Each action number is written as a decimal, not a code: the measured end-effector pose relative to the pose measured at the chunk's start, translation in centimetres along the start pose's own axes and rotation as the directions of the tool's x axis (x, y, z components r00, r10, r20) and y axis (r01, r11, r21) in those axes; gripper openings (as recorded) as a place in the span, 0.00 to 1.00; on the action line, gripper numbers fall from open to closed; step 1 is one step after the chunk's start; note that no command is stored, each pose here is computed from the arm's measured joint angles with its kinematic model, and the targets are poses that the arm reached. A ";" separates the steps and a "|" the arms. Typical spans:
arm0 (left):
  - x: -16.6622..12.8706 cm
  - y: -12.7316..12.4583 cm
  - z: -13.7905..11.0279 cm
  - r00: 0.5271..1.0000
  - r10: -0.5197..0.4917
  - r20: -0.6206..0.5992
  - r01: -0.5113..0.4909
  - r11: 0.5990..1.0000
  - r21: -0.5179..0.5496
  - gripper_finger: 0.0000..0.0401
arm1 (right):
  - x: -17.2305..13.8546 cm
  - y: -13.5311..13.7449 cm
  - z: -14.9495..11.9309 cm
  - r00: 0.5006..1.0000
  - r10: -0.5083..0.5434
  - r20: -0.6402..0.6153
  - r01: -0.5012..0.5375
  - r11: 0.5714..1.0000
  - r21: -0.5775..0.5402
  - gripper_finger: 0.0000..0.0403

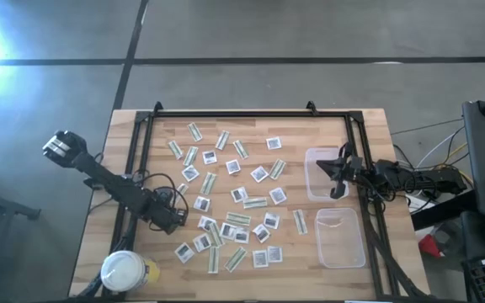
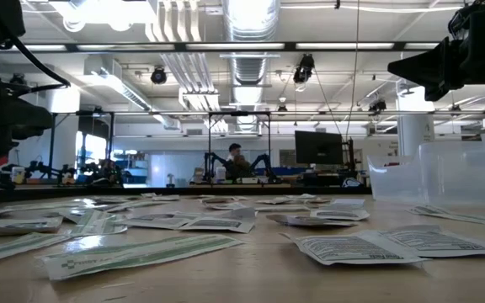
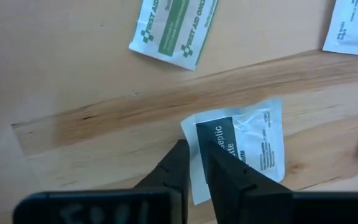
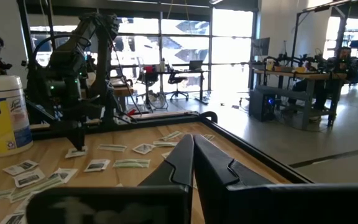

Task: Pick & Place First Aid Supplies
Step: Put the towelette pack into the top bin

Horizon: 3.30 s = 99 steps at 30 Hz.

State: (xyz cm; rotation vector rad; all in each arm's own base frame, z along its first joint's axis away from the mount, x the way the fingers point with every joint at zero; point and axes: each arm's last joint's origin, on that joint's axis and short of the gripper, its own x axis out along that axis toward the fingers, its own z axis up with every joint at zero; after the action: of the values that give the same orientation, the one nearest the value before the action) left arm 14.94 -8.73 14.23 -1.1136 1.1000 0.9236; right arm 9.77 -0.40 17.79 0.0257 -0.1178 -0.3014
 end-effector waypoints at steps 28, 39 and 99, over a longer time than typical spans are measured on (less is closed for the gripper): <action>-1.7 -1.7 0.2 0.982 -0.134 0.131 0.102 0.969 0.226 0.00 | 0.0 0.0 0.7 0.997 0.007 0.071 -0.016 0.992 0.125 0.02; -4.1 -1.3 1.0 0.942 -0.279 0.186 0.199 0.912 0.359 0.00 | -0.2 0.5 1.7 0.969 0.180 0.172 -0.213 0.955 0.204 0.02; -7.1 -10.0 9.3 0.371 -0.738 0.563 0.121 0.640 0.759 0.00 | 10.7 5.0 7.9 0.942 0.278 -0.187 -0.264 0.959 0.098 0.02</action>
State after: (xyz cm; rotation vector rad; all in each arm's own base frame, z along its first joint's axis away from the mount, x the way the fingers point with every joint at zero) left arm 24.79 -2.00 23.99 -0.2298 0.1174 0.4375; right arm 20.47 1.11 27.04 0.1102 0.0678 -0.0169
